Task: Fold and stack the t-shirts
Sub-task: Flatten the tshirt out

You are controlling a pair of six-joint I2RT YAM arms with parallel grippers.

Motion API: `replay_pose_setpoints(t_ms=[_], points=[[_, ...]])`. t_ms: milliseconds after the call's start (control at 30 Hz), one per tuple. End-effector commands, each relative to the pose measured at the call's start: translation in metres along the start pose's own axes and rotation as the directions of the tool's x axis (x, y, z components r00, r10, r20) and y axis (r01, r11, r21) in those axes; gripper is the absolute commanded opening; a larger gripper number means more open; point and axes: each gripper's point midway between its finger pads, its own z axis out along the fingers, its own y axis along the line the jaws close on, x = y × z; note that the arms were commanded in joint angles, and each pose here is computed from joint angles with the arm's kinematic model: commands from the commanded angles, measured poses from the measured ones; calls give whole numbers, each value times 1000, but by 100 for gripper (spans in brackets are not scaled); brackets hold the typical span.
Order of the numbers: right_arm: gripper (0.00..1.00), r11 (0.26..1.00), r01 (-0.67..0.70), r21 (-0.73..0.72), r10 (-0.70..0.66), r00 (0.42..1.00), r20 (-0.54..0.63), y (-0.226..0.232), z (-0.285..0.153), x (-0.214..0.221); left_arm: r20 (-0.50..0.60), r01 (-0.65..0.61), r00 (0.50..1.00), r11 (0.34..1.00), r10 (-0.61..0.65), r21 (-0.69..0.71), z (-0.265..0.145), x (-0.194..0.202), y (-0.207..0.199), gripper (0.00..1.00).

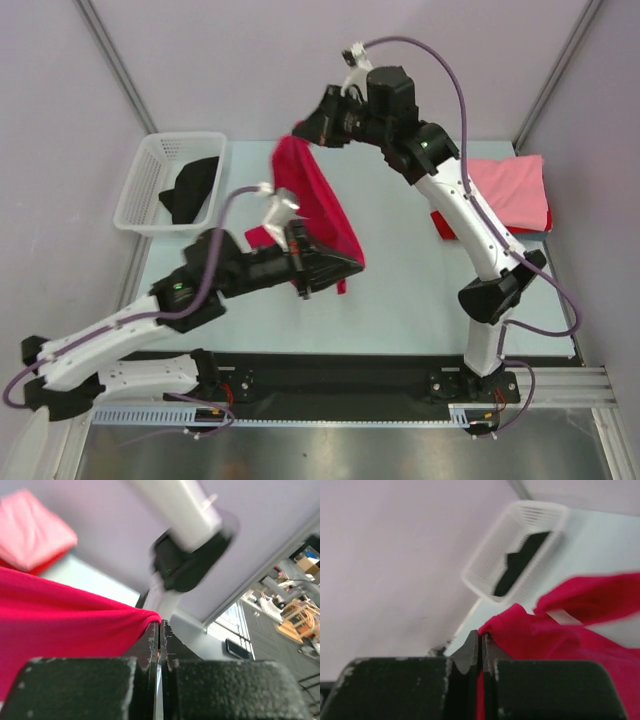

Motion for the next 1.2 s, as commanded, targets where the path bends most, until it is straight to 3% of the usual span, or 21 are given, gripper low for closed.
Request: replay_pose_setpoints(t_ms=[0, 33, 100, 167, 200, 233, 300, 333, 467, 500, 567, 600, 667, 733, 900, 1000, 1100, 1133, 1167], points=[[0, 962, 146, -231, -90, 967, 239, 116, -65, -80, 91, -165, 983, 984, 158, 69, -49, -49, -46, 0], [0, 945, 163, -283, -82, 957, 277, 135, -78, -91, 156, -197, 971, 974, 178, 115, -67, -76, -70, 0], [0, 894, 220, -390, -67, 927, 369, 168, -121, -114, 187, -242, 962, 942, 201, 232, -80, -89, -102, 0], [0, 882, 209, -423, -22, 914, 405, 171, -141, -123, 226, -267, 953, 913, 203, 309, -85, -108, -128, 0], [0, 879, 232, -417, -2, 875, 484, 179, -181, -136, 239, -284, 949, 883, 204, 373, -88, -113, -143, 0], [0, 918, 178, -356, 21, 871, 490, 140, -161, -138, 276, -305, 939, 866, 205, 396, -93, -128, -157, 0], [0, 946, 88, -311, 94, 847, 524, 104, -167, -150, 277, -307, 940, 850, 200, 428, -77, -135, -164, 0], [0, 973, -6, -230, 125, 853, 507, 48, -153, -146, 291, -321, 935, 831, 202, 455, -77, -142, -173, 0], [0, 973, -195, -127, 228, 903, 364, -65, -97, -109, 300, -310, 937, 824, 179, 475, -32, -154, -167, 0], [0, 969, -222, -105, 244, 918, 313, -83, -84, -95, 233, -230, 964, 839, 127, 493, -3, -144, -153, 0], [0, 962, -266, -62, 273, 933, 237, -123, -59, -69, 175, -133, 984, 808, 38, 573, 21, -136, -145, 0], [0, 963, -263, -61, 270, 940, 207, -130, -53, -60, 92, -51, 996, 819, -2, 571, 57, -110, -120, 0], [3, 958, -284, -32, 285, 944, 167, -153, -43, -43, 11, 42, 998, 790, -61, 611, 84, -83, -105, 0], [5, 962, -274, -1, 270, 950, 156, -171, -42, -35, -113, 165, 986, 805, -122, 570, 123, -25, -64, 1], [4, 943, -315, 104, 296, 940, 171, -228, -71, -10, -254, 330, 940, 806, -229, 492, 140, 86, -17, 0], [3, 929, -343, 142, 315, 930, 190, -248, -89, 6, -297, 365, 922, 813, -249, 453, 138, 130, -8, 0], [1, 913, -352, 208, 312, 928, 203, -265, -103, 17, -357, 385, 903, 816, -238, 430, 137, 163, -13, 18], [1, 915, -336, 221, 295, 934, 201, -267, -105, 20, -396, 402, 886, 828, -242, 392, 137, 176, -12, 42], [2, 911, -339, 236, 294, 933, 206, -269, -106, 22, -397, 368, 894, 846, -209, 384, 137, 182, -9, 51]])
